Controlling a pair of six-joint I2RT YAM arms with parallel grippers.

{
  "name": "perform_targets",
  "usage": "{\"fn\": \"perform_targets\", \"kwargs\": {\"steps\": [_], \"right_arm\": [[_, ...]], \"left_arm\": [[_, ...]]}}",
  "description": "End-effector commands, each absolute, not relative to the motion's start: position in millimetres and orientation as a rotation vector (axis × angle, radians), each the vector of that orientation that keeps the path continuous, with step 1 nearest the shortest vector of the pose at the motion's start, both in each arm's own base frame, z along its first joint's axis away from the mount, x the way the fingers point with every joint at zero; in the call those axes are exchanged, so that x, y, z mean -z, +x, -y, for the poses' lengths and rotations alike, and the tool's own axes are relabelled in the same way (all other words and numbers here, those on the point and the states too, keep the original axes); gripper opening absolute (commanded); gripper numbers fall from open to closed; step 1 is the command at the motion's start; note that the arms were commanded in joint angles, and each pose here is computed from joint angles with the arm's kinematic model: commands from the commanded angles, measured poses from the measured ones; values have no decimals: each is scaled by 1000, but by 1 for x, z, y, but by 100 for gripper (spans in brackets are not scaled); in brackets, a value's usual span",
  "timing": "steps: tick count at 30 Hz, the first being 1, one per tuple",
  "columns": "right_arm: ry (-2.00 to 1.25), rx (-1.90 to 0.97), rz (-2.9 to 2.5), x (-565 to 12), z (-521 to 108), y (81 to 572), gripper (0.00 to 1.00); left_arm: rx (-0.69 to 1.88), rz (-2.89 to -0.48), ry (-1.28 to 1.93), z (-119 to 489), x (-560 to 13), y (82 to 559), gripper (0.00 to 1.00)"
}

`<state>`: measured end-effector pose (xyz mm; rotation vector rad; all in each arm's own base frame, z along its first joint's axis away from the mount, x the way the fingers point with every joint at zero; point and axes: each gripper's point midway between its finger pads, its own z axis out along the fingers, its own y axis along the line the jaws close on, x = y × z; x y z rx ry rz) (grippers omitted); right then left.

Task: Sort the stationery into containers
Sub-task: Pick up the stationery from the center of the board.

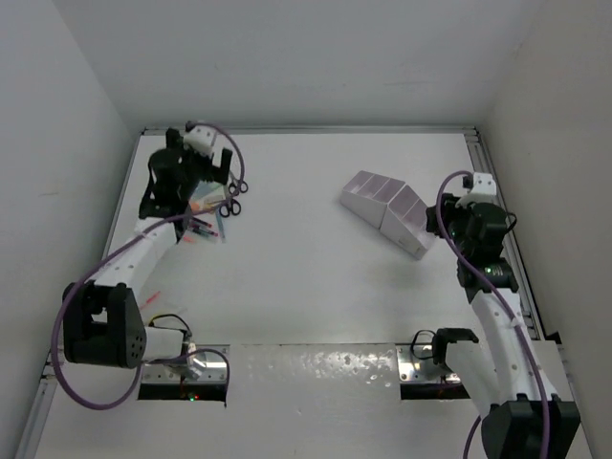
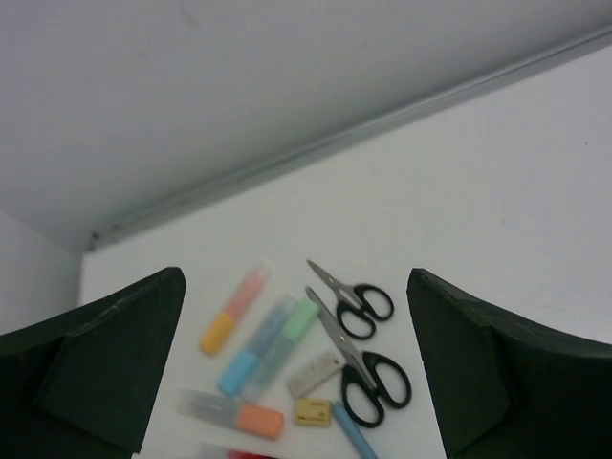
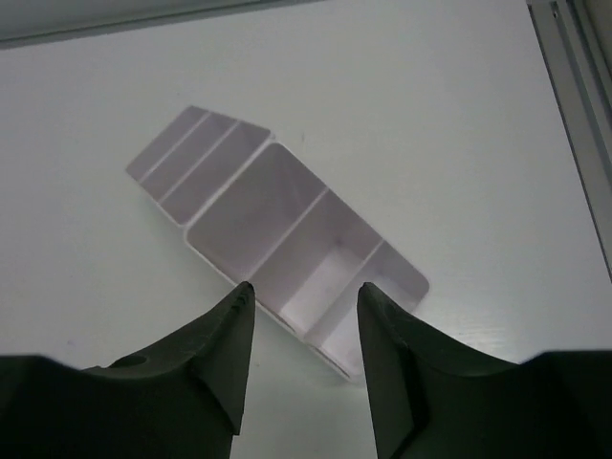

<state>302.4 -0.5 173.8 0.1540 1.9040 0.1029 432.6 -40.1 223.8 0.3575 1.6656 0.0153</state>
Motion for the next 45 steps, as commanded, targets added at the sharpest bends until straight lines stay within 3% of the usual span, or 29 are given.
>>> {"fn": "perform_targets", "kwargs": {"steps": [1,2,3,4,5,6,7,8,9,10,11,13,14,15,16,17,18,21,28,39,45], "right_arm": [[-7,-170,-1962,-194,-21,306,46],[-19,-176,-1981,-192,-24,310,49],[-27,-179,-1971,-197,-25,313,54],[-74,-206,-1951,-205,-39,316,55],[-95,-213,-1926,-210,-43,322,55],[-114,-223,-1910,-212,-48,324,55],[-144,-239,-1878,-217,-56,327,51],[-162,-252,-1869,-217,-61,329,49],[-190,-276,-1861,-216,-70,329,46],[-201,-285,-1847,-219,-74,331,45],[-213,-293,-1849,-218,-79,332,45],[-253,-329,-1848,-218,-95,331,48],[-255,-326,-1851,-218,-95,331,49],[-277,-341,-1857,-216,-103,329,49],[-281,-340,-1864,-214,-105,328,51],[-286,-341,-1874,-210,-108,327,54],[-296,-351,-1889,-202,-114,323,55],[-291,-355,-1897,-192,-122,319,58],[-354,-338,-1918,-180,-136,312,61],[-393,-298,-1930,-178,-142,315,61],[-387,-282,-1922,-184,-141,317,61]], "left_arm": [[-65,-1856,623,56,-230,418,100],[-141,-1848,583,45,-261,430,100],[-150,-2004,621,38,-232,423,100],[-180,-2009,597,31,-260,431,100],[-135,-2232,659,28,-214,417,100],[-105,-2303,641,26,-212,417,100],[-104,-2297,552,17,-246,430,97],[15,-2481,550,21,-211,418,83],[89,-2516,461,22,-215,422,45],[121,-2484,356,8,-237,433,34],[191,-2476,297,9,-241,437,31],[184,-2326,129,-12,-272,442,49],[155,-2342,96,-21,-269,423,49],[71,-2197,89,-36,-287,436,69],[13,-2229,55,-52,-251,422,80],[-137,-2098,19,-73,-281,417,92],[-209,-2142,27,-87,-260,407,100],[-278,-2269,-66,-124,-224,390,100],[-76,-2366,-34,-118,-160,402,100],[-293,-2375,-154,-155,-131,417,98],[-292,-2415,-147,-156,-106,413,88]]}}
